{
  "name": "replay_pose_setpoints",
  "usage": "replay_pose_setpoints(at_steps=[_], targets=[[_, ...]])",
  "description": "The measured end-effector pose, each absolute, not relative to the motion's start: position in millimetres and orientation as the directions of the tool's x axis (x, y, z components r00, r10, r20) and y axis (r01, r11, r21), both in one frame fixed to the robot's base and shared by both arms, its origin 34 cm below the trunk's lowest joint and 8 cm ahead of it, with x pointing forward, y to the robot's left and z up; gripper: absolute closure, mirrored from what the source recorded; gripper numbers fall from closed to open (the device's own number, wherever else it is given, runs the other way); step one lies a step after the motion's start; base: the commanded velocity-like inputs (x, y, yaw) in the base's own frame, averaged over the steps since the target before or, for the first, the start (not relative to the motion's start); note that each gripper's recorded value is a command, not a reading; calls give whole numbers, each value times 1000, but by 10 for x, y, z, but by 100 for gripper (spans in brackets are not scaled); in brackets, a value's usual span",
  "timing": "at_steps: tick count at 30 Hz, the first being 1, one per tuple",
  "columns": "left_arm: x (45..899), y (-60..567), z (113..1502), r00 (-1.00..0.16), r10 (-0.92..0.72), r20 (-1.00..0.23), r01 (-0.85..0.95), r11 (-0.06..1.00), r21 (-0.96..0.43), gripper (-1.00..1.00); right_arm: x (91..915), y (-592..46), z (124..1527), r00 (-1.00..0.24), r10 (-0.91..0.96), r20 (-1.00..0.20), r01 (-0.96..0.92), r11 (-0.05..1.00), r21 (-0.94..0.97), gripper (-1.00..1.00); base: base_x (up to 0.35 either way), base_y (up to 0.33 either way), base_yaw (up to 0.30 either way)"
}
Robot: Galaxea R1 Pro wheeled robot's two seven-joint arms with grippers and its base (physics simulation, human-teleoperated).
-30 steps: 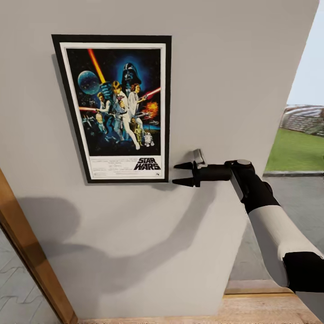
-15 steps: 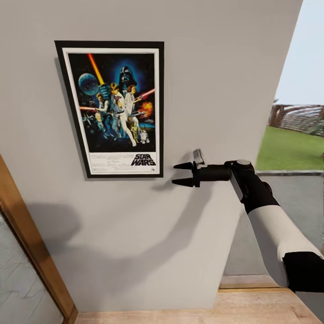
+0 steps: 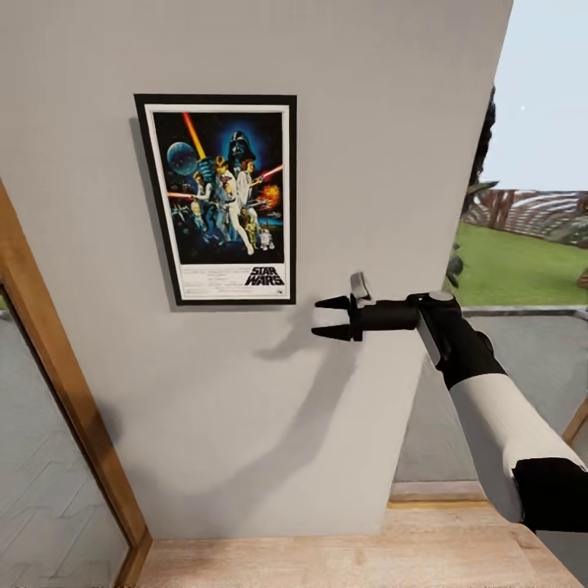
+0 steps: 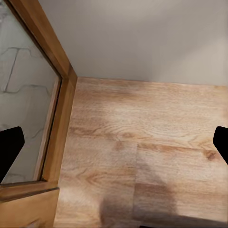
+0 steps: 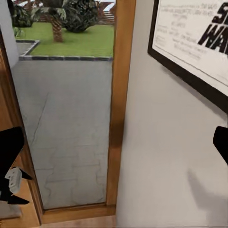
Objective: Pick up the poster from the kitchen countertop and hang it on one of the wall nails in the kitchen.
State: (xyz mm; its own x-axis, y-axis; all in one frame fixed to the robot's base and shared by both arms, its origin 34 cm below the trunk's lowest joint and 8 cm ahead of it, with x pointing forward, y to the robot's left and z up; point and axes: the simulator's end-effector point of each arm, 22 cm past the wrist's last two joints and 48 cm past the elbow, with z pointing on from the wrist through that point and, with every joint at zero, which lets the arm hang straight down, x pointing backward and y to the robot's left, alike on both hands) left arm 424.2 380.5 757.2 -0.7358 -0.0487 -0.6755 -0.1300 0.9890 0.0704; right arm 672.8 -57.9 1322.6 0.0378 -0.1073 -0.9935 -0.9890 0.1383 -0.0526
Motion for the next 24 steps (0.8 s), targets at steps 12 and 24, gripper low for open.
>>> replay_pose_setpoints(at_steps=[12, 24], targets=[[4241, 3650, 7563, -734, -77, -675, -86, 996, -20, -100, 5760, -887, 10496, -371, -111, -922, -917, 203, 344, -100, -4, 0, 0], [3941, 3620, 7311, -775, -118, -621, -108, 993, -55, -100, 4517, -1694, 8296, -737, 32, -675, -575, 493, 652, -100, 0, 0, 0]])
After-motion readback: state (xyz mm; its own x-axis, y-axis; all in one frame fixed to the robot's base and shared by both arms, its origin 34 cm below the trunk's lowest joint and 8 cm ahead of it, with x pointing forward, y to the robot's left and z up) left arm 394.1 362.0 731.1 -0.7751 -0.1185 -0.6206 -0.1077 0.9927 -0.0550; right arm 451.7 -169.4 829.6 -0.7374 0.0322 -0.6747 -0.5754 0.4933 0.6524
